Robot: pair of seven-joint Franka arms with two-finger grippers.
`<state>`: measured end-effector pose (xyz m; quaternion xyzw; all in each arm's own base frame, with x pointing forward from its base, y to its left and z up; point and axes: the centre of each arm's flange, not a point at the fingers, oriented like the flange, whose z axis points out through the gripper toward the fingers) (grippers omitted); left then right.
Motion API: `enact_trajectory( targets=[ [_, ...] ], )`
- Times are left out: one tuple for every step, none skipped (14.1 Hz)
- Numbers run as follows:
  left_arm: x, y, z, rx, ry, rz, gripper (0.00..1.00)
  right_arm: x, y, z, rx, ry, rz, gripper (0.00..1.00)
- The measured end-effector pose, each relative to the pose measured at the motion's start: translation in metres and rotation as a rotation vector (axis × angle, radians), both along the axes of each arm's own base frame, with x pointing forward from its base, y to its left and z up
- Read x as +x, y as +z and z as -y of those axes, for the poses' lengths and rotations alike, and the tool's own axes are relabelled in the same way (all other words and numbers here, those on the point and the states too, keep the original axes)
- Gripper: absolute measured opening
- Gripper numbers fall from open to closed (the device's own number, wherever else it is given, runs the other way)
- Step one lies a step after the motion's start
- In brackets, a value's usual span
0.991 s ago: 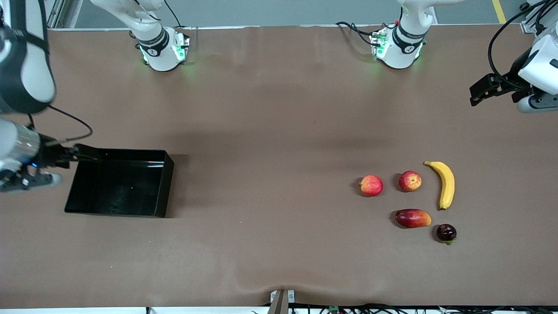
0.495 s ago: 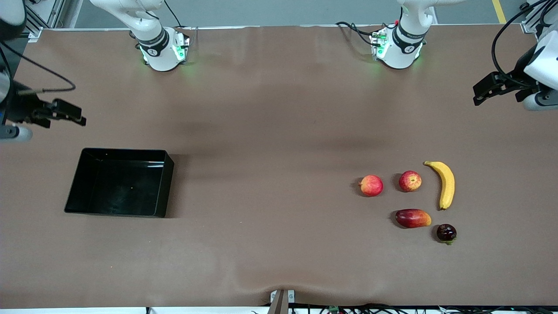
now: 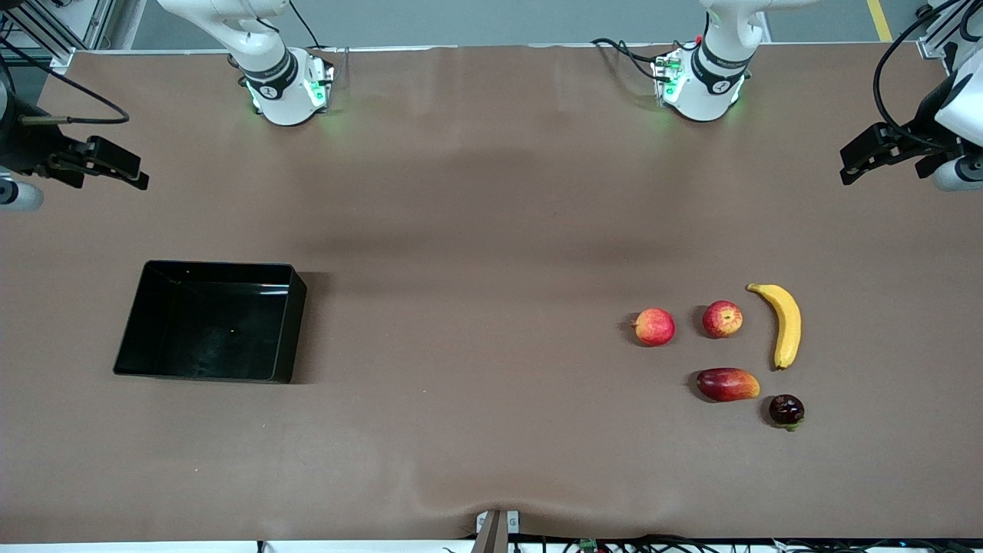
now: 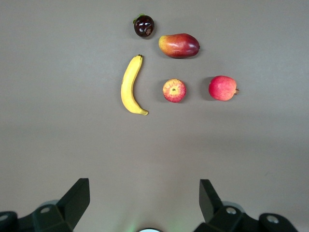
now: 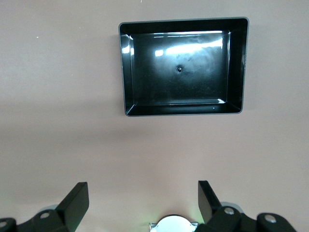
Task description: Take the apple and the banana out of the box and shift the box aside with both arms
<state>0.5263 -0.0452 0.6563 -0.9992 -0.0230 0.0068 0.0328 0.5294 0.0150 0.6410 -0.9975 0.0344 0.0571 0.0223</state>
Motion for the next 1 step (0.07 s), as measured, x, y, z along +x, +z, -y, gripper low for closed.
enact_trajectory(
  targets=[
    [0.0, 0.0004, 0.0, 0.0, 0.0, 0.001, 1.0, -0.0015, 0.0022, -0.0002, 0.0, -0.001, 0.003, 1.0]
  ],
)
